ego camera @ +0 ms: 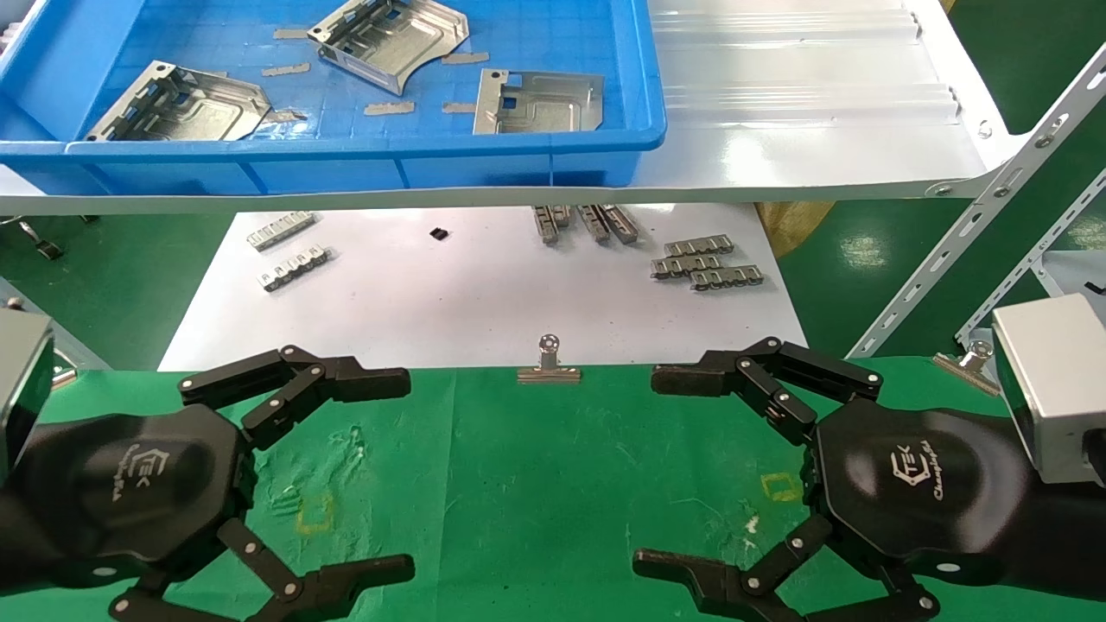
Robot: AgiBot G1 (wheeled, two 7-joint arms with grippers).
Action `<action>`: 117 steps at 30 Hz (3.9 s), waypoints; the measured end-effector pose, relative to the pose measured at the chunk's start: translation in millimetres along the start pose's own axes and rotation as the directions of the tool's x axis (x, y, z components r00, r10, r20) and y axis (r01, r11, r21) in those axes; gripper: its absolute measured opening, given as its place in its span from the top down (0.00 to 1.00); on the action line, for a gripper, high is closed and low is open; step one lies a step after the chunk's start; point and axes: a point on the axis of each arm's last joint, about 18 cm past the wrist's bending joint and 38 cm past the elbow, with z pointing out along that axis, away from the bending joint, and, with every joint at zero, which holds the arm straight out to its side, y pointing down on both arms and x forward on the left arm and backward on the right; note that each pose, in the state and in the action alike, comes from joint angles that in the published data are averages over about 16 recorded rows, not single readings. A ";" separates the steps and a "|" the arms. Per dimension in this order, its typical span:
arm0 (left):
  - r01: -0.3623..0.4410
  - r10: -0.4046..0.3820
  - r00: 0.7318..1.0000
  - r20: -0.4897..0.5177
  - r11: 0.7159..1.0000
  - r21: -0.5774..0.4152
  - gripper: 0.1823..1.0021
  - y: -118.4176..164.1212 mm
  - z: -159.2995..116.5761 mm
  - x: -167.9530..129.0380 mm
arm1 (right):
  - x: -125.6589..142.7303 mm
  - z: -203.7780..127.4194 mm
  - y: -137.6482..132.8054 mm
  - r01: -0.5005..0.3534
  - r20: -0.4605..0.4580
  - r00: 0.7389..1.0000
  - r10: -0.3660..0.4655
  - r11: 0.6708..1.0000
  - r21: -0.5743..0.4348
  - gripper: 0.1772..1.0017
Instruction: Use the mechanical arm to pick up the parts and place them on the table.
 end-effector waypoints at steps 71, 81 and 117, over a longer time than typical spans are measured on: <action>0.033 0.235 0.592 0.771 0.949 -0.314 0.10 -103.8 77.5 -314.3 | 0.0 0.0 0.0 0.000 0.000 1.000 0.000 1.000 0.000 0.98; 0.075 0.204 0.574 0.793 0.951 -0.299 0.30 -99.2 75.4 -316.4 | 0.0 0.0 0.0 0.000 0.000 1.000 0.000 1.000 0.000 0.98; -0.150 0.221 0.890 0.399 0.968 -0.200 0.89 -140.5 55.2 -231.5 | 0.0 0.0 0.0 0.000 0.000 1.000 0.000 1.000 0.000 0.72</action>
